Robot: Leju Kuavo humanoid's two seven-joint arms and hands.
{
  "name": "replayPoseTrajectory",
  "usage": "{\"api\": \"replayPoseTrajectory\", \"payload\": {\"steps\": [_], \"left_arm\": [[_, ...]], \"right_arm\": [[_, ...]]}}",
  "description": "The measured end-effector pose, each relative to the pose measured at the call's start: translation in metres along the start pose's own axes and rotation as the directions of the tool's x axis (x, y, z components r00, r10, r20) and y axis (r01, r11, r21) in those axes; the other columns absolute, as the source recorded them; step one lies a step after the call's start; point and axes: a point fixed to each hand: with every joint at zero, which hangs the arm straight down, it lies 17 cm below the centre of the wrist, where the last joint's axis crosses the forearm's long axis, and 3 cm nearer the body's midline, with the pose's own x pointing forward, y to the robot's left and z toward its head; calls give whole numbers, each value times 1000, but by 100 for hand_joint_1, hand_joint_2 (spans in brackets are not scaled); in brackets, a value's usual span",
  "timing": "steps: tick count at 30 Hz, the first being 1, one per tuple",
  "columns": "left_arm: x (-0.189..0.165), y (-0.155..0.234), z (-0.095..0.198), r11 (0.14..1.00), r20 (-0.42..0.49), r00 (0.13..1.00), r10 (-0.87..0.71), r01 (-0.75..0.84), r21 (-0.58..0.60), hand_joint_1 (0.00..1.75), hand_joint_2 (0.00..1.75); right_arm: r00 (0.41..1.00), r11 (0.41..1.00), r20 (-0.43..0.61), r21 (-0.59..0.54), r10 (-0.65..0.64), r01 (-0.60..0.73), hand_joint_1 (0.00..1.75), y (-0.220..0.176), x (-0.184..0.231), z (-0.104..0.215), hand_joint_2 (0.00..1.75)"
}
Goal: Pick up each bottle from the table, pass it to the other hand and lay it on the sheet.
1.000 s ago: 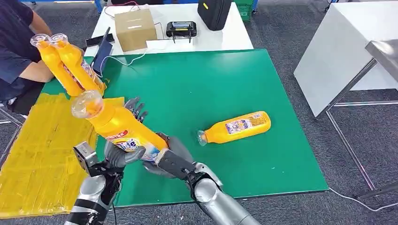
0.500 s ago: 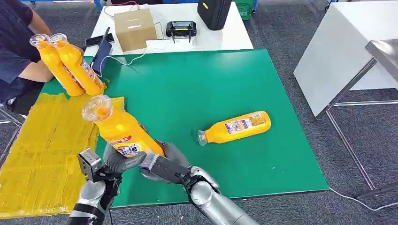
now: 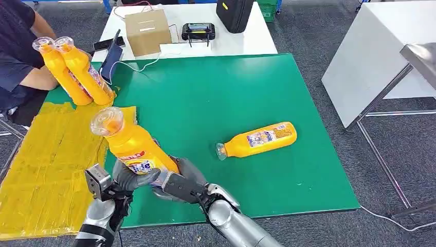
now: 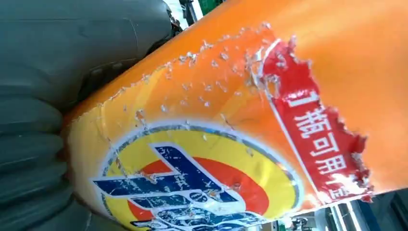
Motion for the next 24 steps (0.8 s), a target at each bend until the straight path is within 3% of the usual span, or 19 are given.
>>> {"api": "replayPoseTrajectory", "payload": {"steps": [1, 2, 8, 14, 20, 24], "left_arm": [[0, 0, 0, 1000, 2, 1000, -1, 1, -3, 175, 175], [1, -1, 1, 1000, 4, 1000, -6, 6, -7, 175, 175], [1, 8, 9, 988, 28, 988, -154, 154, -21, 175, 175], [-3, 85, 54, 920, -46, 923, -383, 385, 65, 175, 175], [-3, 105, 68, 890, -79, 892, -445, 450, 69, 175, 175], [3, 143, 78, 806, -121, 816, -565, 577, 131, 175, 175]], "right_arm": [[1000, 1000, -1, -3, 2, -2, 24, -1, -1, 0, 175], [1000, 1000, -2, -6, 6, -6, 0, -2, -1, 0, 175], [998, 996, -33, -69, 46, -49, 0, -29, -6, -1, 175], [999, 989, 33, -147, 35, -30, 0, -77, 36, -29, 175], [998, 987, 59, -159, 38, -29, 0, -83, 49, -36, 175], [995, 981, 93, -192, 34, -15, 0, -98, 67, -44, 175]]}}
